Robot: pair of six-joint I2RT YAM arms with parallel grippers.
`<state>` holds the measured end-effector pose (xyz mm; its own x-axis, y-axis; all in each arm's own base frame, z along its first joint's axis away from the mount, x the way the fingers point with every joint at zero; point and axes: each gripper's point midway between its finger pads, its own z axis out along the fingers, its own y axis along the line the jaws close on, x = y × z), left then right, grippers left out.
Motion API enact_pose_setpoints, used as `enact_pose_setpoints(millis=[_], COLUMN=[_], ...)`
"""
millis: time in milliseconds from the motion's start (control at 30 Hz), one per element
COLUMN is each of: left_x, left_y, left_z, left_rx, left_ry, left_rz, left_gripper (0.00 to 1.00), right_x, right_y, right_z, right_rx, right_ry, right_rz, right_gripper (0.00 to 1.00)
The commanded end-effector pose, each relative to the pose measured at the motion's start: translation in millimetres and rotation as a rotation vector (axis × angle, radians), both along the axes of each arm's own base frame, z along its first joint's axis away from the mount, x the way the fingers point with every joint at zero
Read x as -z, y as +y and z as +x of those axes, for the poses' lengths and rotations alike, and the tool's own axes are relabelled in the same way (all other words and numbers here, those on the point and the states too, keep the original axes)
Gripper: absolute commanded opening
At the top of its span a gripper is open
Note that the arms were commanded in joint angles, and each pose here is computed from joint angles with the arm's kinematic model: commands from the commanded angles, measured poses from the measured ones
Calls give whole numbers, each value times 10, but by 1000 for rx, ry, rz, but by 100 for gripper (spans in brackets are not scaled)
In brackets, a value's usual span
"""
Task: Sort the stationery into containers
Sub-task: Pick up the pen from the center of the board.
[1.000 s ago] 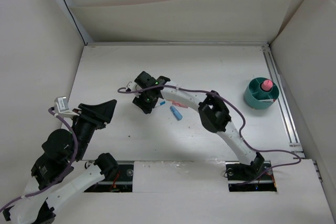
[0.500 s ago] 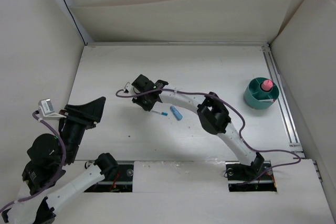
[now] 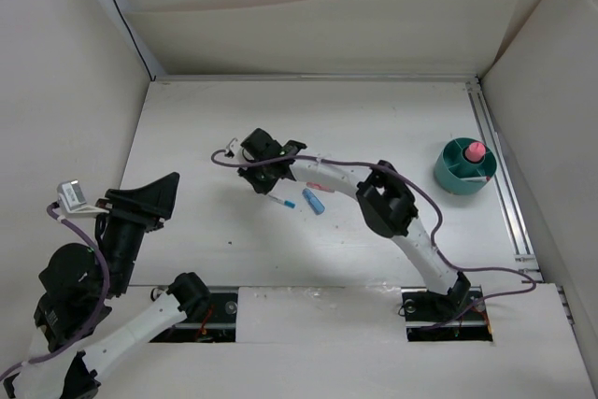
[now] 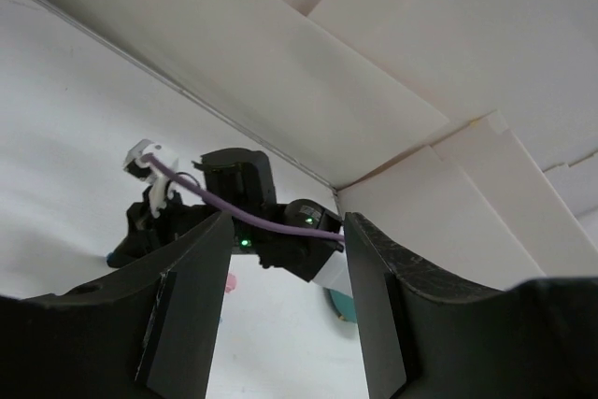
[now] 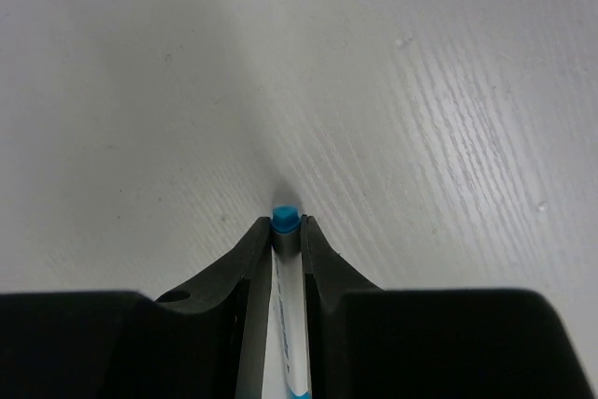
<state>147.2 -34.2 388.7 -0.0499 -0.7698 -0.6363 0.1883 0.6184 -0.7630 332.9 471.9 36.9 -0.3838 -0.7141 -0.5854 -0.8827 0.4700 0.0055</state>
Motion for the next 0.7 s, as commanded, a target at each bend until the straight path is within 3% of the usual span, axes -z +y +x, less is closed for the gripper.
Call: enact_pose_setpoints(millis=[0,200,233,267,333,400,467,500,600,633,667], left_x=[-19,91,84,118,215,295,493,587,776,835,942], left_y=[-16,-189,-235,-300,-515,-727,-977,-1086,-1347,-1430,-1505], left_z=[10,70,72,97,127,192,227,277,329,377,383], left_rx=[3,48,66,81,153,208,288,308,385,396,422], left_ry=[-5,4,-2,5,18,29,67,89,105,115,132], left_rz=[13,44,31,41,45,64,85,106,124,132,146], left_gripper=[48,48,48,48,48,49,49,49,49,49,49], right_x=[-872,-2067,-2047,-2431,-2758,-3179,-3161,-3513,-3450,-3634,-3612], right_y=[72,-317,-439,-592,-938,-1347,-1853,-2129,-2934,-3222,-3644], right_z=[206,395,388,341,472,335,384,230,248,87,92], right_rx=[36,118,143,169,261,328,495,550,859,950,1128], right_ry=[-47,-129,-123,-154,-236,-320,-405,-465,-583,-627,-698], right_rz=[243,544,549,622,692,786,788,871,873,946,941], right_gripper=[0,0,0,0,0,0,0,0,0,0,0])
